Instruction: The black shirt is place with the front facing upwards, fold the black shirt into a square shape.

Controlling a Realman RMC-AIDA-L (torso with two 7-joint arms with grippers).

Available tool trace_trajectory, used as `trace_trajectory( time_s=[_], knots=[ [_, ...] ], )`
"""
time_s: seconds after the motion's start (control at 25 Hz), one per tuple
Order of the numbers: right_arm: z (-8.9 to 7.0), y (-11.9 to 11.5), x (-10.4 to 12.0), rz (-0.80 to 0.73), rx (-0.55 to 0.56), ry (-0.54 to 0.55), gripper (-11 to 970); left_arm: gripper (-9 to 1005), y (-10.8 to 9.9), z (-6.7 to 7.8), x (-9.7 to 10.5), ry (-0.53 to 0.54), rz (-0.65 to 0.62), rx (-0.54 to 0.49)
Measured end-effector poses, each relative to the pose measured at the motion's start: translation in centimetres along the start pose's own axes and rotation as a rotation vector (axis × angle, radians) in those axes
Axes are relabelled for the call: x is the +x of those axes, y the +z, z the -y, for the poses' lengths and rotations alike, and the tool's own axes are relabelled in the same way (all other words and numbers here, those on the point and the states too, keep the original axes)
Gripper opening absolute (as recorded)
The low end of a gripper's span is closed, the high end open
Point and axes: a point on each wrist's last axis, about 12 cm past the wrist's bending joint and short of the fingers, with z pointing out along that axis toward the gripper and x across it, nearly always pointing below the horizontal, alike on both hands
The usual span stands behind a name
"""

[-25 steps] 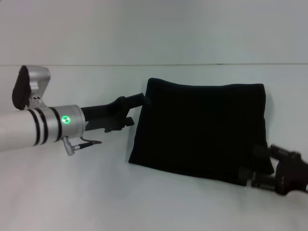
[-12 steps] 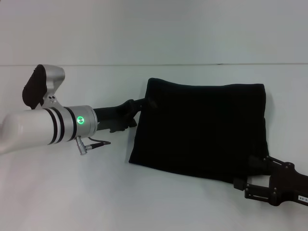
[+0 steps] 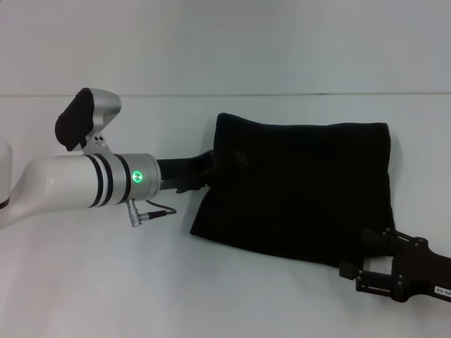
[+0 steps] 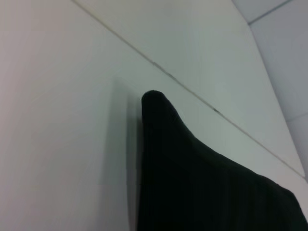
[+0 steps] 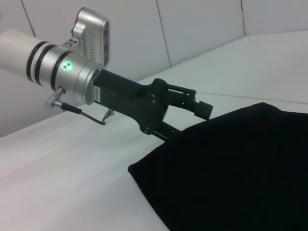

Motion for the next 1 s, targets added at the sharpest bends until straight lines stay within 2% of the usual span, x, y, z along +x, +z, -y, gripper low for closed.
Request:
trace_trajectory(
  time_s=[0.04,0.24,0.48,0.6,0.8,1.0],
  knots=[
    [-0.03,0.0,-0.02,0.002,-0.003,0.0,916,961,0.03,0.02,-0.06,0.005,0.0,-0.004],
    [-0.17,-0.01,-0.19,0.012,-0.017,-0.002,916,807,0.22,-0.06,-0.18,0.02,0.011,-0.029],
    [-0.18,-0.19,-0.21,0.019,-0.019,0.001,915,578,0.41,-0.16,-0.01,0.035,0.007,-0.051],
    [-0.22,-0.18,-0.22,0.018,-0.023,0.0,915,326,0.45,-0.14,0.0,0.035,0.005,-0.052],
    [-0.28,-0.26,-0.24,0.021,-0.026,-0.001,915,226,0.34,-0.3,0.06,0.017,0.01,-0.048],
    [-0.19,-0.49,-0.32,0.025,-0.025,-0.003,915,125,0.02,-0.73,0.13,-0.045,0.041,-0.032]
  ],
)
